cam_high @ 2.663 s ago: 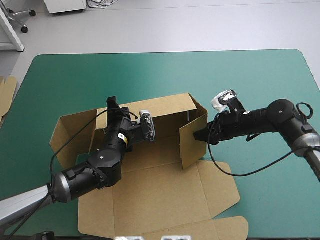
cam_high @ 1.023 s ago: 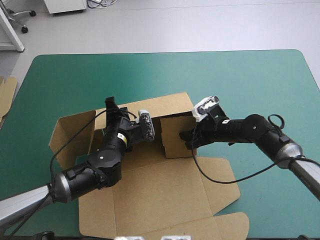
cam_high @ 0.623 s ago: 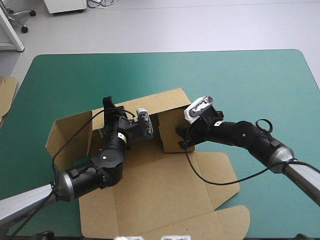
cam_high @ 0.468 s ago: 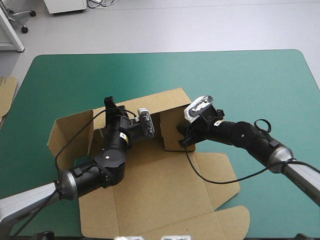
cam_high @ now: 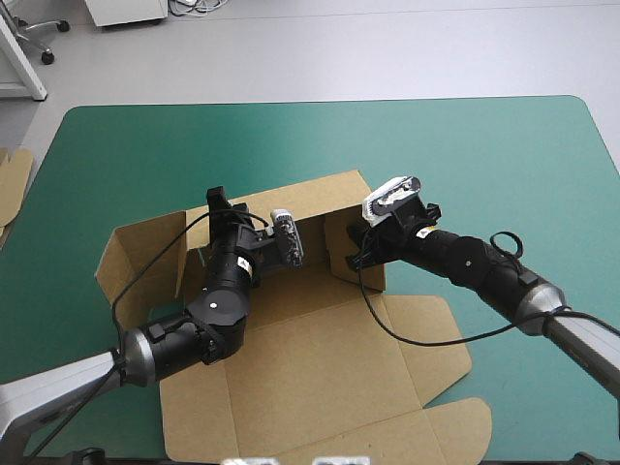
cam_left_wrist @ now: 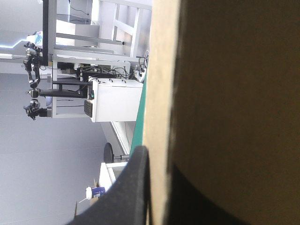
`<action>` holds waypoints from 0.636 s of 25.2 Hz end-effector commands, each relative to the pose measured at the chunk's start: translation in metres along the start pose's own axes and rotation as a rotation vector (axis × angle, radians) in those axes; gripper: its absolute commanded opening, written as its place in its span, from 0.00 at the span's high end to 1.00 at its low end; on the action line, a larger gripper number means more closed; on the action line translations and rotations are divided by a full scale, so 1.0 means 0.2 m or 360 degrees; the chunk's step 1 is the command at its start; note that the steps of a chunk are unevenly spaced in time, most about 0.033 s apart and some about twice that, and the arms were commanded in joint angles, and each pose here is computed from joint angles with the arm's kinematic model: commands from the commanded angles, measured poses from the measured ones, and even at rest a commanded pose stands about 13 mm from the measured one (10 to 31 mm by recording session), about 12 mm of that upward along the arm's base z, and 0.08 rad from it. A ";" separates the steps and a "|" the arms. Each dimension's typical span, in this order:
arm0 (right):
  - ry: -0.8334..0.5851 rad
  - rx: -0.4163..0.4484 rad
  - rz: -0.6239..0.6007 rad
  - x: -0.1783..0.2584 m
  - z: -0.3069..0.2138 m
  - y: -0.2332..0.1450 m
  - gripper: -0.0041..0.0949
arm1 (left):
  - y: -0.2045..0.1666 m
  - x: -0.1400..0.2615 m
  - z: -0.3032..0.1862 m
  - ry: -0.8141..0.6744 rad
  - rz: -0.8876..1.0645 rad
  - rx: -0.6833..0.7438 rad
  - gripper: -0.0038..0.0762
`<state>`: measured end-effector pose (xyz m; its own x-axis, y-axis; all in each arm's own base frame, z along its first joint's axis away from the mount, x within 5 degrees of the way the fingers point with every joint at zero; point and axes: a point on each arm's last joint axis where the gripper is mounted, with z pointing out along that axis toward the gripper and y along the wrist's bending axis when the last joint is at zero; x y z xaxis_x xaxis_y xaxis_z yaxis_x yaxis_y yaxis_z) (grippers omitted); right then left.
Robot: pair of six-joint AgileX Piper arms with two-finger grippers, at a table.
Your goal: Fold the box
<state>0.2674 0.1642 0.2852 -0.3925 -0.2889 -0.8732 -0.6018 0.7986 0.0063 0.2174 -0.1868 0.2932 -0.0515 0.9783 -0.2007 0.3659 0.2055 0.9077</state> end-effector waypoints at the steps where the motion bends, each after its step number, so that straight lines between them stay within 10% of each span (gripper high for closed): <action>1: -0.0119 0.0054 0.0043 -0.07 -0.03 -0.01 0.46 | 0.06 -0.02 -0.04 -0.0073 -0.0101 -0.0046 0.97; 16: -0.0206 0.0122 -0.0002 -0.09 -0.01 0.02 0.53 | 0.07 0.00 0.00 -0.0024 -0.0134 -0.0068 0.97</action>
<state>0.2694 0.1747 0.2816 -0.3637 -0.2688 -0.8919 -0.5758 0.8175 -0.0116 0.2229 -0.1838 0.2918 -0.0697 0.9735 -0.2179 0.3576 0.2283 0.9055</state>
